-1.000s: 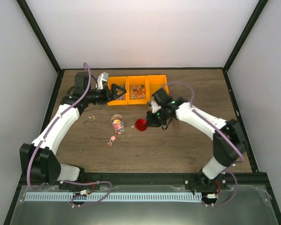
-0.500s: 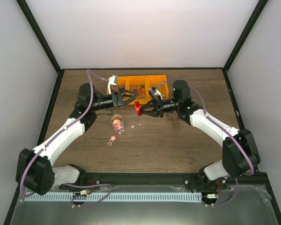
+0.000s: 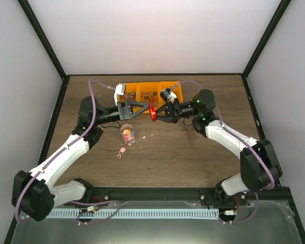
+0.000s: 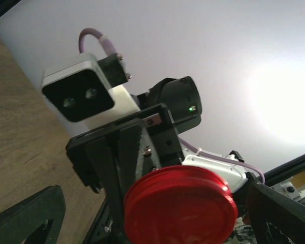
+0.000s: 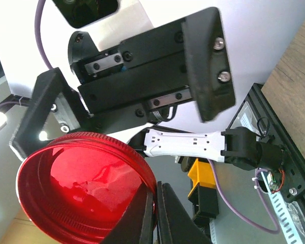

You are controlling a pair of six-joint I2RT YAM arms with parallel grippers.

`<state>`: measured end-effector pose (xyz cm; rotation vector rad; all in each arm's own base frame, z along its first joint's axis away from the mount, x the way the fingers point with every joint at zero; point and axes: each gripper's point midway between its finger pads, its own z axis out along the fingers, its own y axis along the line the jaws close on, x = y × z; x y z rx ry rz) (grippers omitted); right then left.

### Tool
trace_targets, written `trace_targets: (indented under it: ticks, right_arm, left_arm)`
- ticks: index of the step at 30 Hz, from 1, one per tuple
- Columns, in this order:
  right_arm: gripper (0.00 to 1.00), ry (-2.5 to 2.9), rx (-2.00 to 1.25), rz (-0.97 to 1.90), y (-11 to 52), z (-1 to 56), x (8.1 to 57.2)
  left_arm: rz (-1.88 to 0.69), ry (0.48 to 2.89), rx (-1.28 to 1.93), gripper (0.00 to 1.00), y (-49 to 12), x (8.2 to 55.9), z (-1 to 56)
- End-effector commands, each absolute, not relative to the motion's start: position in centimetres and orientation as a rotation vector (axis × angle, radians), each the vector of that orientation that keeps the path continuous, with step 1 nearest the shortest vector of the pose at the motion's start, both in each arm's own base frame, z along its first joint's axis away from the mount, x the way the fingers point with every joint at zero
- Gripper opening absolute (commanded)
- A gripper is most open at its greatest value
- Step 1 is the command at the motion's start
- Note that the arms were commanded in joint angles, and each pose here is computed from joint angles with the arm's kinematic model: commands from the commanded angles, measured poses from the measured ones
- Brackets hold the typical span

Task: Pack the candies
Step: Pick up the bottle lid at the center of the board.

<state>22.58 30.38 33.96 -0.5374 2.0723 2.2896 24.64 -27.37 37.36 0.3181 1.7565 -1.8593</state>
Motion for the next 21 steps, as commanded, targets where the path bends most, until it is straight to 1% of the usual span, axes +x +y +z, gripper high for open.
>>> trace_targets:
  ticks: [1,2,5,6,18,21]
  right_arm:
    - [0.02,2.032,-0.594,2.294,30.2,34.9,22.1]
    - [0.02,2.031,-0.595,2.290,30.2,34.8,22.2]
    - [0.03,2.039,-0.597,2.276,30.3,34.7,22.3]
    - [0.03,2.046,-0.598,2.273,30.3,34.7,22.4]
    - [0.03,2.095,-0.586,2.274,30.8,33.5,23.2]
    - [0.03,2.098,-0.579,2.275,30.9,33.4,23.5]
  left_arm:
    - [-1.819,1.774,0.324,0.99,-27.6,24.7,37.3]
    - [-1.819,1.771,0.323,0.99,-27.7,24.7,37.4]
    - [-1.821,1.755,0.331,0.90,-27.7,24.5,37.9]
    - [-1.824,1.755,0.334,0.88,-27.7,24.5,37.9]
    - [-1.838,1.761,0.393,0.88,-28.5,24.0,37.9]
    - [-1.842,1.779,0.393,0.82,-28.7,24.0,37.6]
